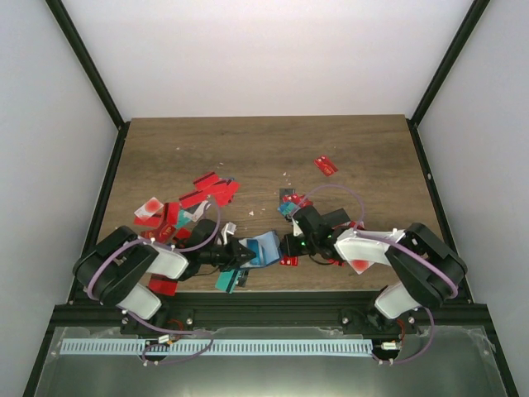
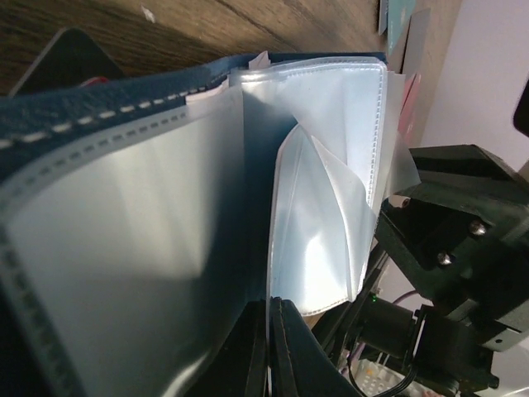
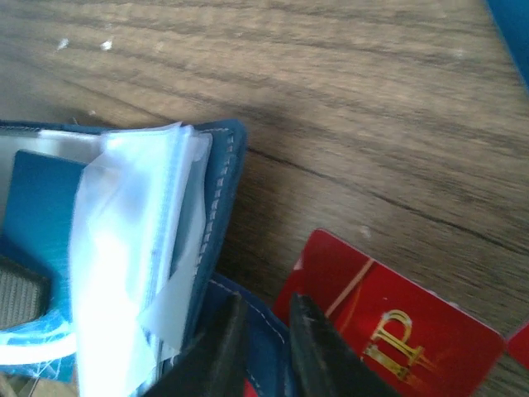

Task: Put the credit cards into the card holder

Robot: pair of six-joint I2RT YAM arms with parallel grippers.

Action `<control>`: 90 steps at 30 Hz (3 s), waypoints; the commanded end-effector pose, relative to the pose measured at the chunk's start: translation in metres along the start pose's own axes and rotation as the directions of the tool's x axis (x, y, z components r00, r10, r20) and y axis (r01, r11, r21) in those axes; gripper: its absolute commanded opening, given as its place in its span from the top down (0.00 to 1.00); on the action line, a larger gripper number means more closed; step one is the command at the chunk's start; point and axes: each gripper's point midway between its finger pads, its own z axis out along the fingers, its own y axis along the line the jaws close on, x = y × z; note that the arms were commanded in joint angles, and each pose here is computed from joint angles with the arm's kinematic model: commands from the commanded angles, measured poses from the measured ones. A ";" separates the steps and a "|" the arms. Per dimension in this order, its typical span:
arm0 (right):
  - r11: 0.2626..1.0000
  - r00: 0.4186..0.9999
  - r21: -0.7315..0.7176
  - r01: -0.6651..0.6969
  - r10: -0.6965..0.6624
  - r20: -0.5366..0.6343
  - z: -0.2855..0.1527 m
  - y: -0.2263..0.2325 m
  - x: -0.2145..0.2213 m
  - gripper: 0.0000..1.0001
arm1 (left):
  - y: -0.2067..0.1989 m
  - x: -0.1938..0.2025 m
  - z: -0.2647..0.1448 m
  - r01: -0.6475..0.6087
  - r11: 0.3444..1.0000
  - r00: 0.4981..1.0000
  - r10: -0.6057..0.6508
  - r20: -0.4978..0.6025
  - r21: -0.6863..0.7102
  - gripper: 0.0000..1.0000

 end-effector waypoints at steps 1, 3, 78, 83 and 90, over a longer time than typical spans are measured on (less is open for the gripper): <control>0.997 0.997 0.052 0.065 -0.064 -0.036 -0.009 0.004 -0.002 0.76 | 0.007 -0.001 0.004 -0.003 0.999 1.000 0.003 0.003 -0.033 0.96; 0.992 0.995 0.078 0.098 -0.099 0.008 -0.022 0.009 -0.019 0.70 | 0.012 0.001 0.004 -0.004 0.999 1.000 0.004 -0.002 -0.045 0.96; 0.994 0.992 -0.111 0.025 -0.038 -0.121 0.002 0.041 0.033 0.99 | 0.005 -0.006 0.027 0.040 0.996 0.998 -0.037 0.041 -0.083 0.72; 0.995 0.993 -0.093 0.018 -0.029 -0.115 0.001 0.038 0.032 0.99 | 0.006 -0.003 0.018 0.011 0.992 0.999 -0.005 0.045 -0.124 0.58; 0.997 0.994 -0.080 0.015 -0.023 -0.105 0.001 0.037 0.029 0.99 | 0.015 0.007 0.004 -0.033 0.977 0.999 0.037 0.015 -0.211 0.40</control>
